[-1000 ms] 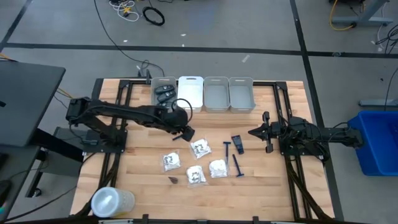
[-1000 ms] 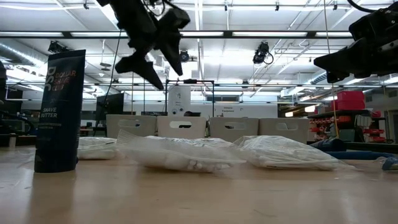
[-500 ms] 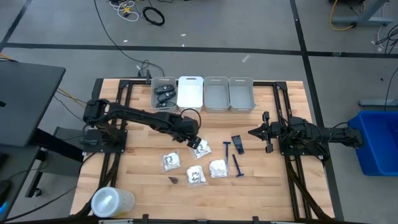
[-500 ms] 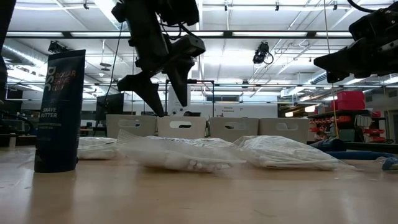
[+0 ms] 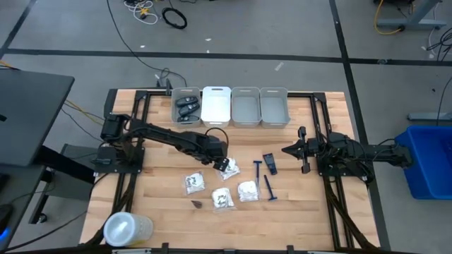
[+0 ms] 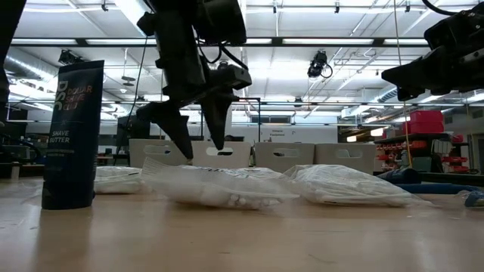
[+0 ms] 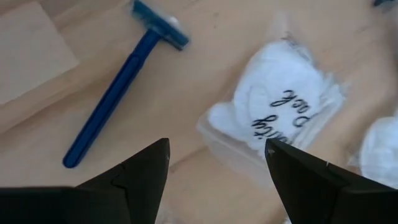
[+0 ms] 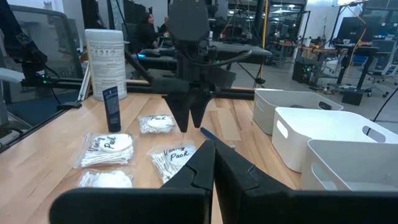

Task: Pick & Place Travel size toiletries
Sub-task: Put the white cotton pack into the white bin

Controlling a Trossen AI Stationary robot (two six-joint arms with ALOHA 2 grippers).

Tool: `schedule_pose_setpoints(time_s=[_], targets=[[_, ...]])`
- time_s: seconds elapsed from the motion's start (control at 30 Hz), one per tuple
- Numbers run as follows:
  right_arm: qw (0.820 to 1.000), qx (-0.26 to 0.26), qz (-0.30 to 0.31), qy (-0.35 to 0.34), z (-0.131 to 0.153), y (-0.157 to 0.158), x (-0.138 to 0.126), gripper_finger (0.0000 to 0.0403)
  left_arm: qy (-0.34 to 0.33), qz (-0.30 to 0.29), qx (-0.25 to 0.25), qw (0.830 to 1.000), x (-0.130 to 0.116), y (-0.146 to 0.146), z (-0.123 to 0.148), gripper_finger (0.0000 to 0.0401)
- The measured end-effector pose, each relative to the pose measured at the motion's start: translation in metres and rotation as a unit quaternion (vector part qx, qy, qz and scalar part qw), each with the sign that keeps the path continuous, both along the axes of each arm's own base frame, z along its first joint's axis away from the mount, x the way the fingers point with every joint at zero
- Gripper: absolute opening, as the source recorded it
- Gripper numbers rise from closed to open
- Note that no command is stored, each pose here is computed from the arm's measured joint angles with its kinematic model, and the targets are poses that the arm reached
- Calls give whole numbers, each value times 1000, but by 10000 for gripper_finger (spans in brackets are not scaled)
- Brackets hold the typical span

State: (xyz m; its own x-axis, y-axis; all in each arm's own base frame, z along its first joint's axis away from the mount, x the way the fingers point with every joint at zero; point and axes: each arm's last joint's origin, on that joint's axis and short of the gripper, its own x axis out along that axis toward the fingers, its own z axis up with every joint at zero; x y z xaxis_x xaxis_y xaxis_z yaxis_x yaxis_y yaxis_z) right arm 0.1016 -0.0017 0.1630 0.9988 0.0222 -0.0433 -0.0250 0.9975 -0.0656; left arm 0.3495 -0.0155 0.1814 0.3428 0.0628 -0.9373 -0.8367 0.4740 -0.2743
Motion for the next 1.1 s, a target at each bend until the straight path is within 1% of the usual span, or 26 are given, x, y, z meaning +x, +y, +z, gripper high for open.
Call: schedule_pose_setpoints(time_s=[0.1,0.23,0.47,0.77,0.87,1.1], targets=[[1000,0,0,0,0,0,0,14,-3,4,-1,1000,-1,-1,-3,270],[1000,0,0,0,0,0,0,14,13,9,5,1000,0,-2,-15,270],[1000,0,0,0,0,0,0,14,21,-5,-27,999,10,-6,-38,270],[1000,0,0,1,0,0,0,14,22,-6,-35,999,10,-7,-38,268],[1000,0,0,1,0,0,0,14,24,-9,-36,999,9,-6,-39,254],[1000,0,0,1,0,0,0,13,29,-19,-35,999,9,-7,-39,201]])
